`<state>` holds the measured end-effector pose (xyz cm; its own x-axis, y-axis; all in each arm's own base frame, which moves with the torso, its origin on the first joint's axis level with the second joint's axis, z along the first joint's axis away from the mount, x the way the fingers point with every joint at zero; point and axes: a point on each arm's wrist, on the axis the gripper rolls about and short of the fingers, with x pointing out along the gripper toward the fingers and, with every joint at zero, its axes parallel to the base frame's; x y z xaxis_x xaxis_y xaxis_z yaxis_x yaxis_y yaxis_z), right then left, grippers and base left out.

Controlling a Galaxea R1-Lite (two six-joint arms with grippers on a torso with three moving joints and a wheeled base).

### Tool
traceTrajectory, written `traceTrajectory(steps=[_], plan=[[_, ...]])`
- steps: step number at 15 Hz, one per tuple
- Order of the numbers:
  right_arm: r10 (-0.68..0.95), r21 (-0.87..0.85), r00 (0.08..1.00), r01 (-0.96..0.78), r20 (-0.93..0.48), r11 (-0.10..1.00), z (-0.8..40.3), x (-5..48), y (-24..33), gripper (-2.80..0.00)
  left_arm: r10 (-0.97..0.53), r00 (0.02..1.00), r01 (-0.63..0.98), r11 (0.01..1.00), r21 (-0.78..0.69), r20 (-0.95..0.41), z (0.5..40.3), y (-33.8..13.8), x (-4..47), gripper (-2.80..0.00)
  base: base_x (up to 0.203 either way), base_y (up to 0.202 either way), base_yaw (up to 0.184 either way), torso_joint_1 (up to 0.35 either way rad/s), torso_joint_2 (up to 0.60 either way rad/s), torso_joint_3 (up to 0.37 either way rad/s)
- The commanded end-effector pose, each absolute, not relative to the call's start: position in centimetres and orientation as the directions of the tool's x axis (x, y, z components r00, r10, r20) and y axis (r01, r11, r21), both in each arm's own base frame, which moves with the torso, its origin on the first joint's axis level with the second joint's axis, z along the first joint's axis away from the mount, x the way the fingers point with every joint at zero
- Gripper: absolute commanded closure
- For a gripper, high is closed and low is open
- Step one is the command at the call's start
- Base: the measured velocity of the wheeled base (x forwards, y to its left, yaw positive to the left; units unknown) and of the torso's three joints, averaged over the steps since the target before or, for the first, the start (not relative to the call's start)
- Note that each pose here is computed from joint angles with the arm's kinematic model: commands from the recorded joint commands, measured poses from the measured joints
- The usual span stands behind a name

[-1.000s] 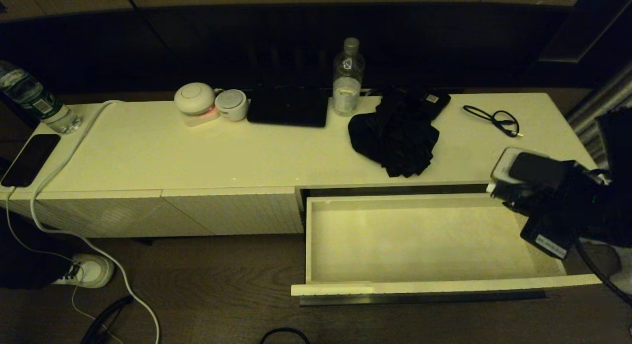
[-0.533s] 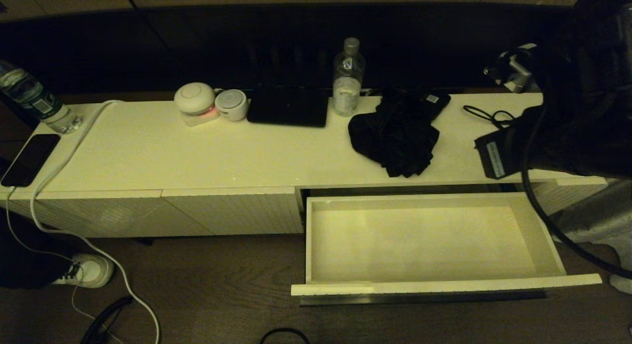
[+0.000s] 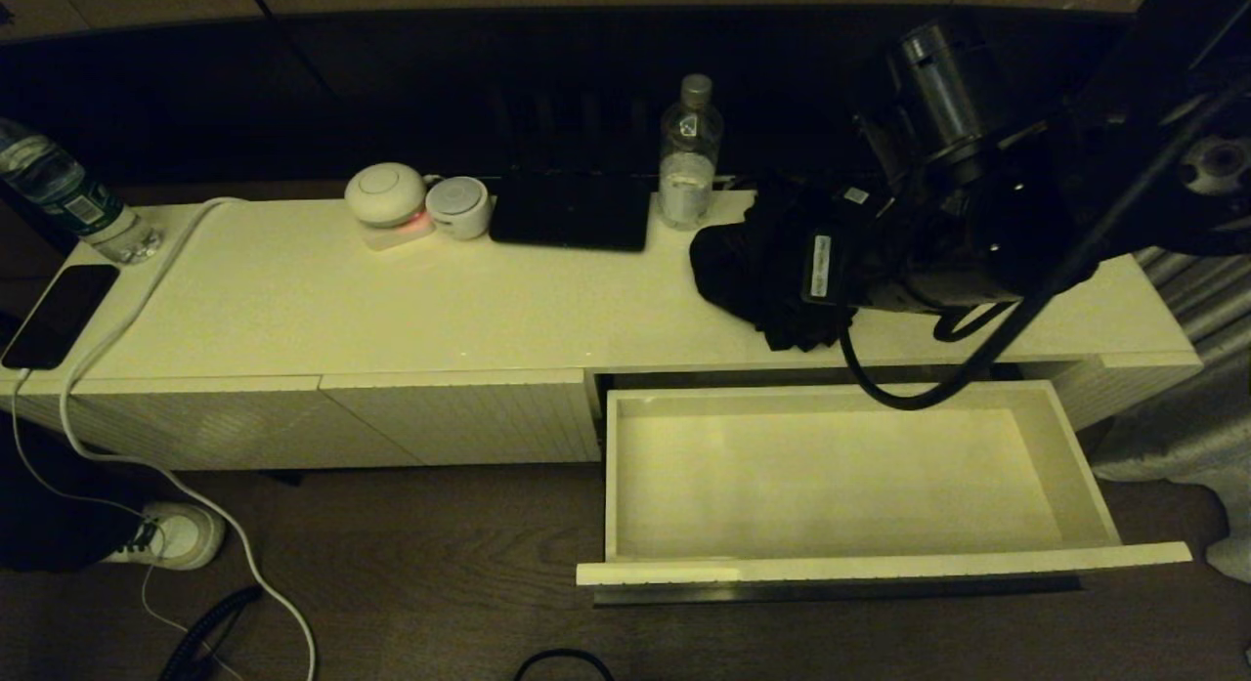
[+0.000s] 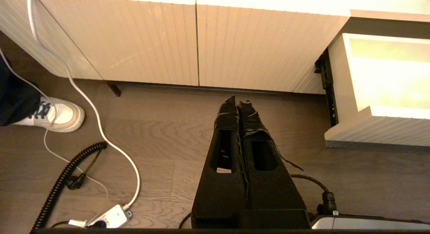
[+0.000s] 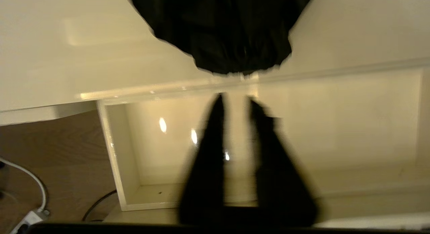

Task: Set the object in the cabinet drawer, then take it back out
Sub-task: Put the umbrella in the drawer

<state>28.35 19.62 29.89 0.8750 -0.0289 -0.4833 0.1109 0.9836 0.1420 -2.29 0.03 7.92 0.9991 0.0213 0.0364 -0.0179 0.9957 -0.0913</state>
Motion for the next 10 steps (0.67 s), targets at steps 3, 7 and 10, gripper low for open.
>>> traceTrajectory(steps=[3, 7, 10], plan=[[-0.115, 0.082, 0.844, 0.184, -0.524, 0.979, 27.3, 30.9, 20.6, -2.80, 0.021, 0.999, -0.018, 0.996, -0.093, 0.038, 7.9, 0.0, -2.3, 0.00, 0.000, 0.000, 0.000, 0.000, 0.00, 0.000], [-0.171, -0.003, 0.852, 0.195, -0.494, 0.981, 26.8, 31.9, 20.6, -2.80, 0.021, 0.999, -0.018, 0.996, -0.093, 0.038, 7.9, 0.0, -2.3, 0.00, 0.000, 0.000, 0.000, 0.000, 0.00, 0.000], [-0.172, -0.096, 0.882, 0.144, -0.438, 0.985, 27.3, 33.4, 19.6, -2.80, 0.021, 0.999, -0.018, 0.996, -0.093, 0.038, 7.9, 0.0, -2.3, 0.00, 0.000, 0.000, 0.000, 0.000, 0.00, 0.000]])
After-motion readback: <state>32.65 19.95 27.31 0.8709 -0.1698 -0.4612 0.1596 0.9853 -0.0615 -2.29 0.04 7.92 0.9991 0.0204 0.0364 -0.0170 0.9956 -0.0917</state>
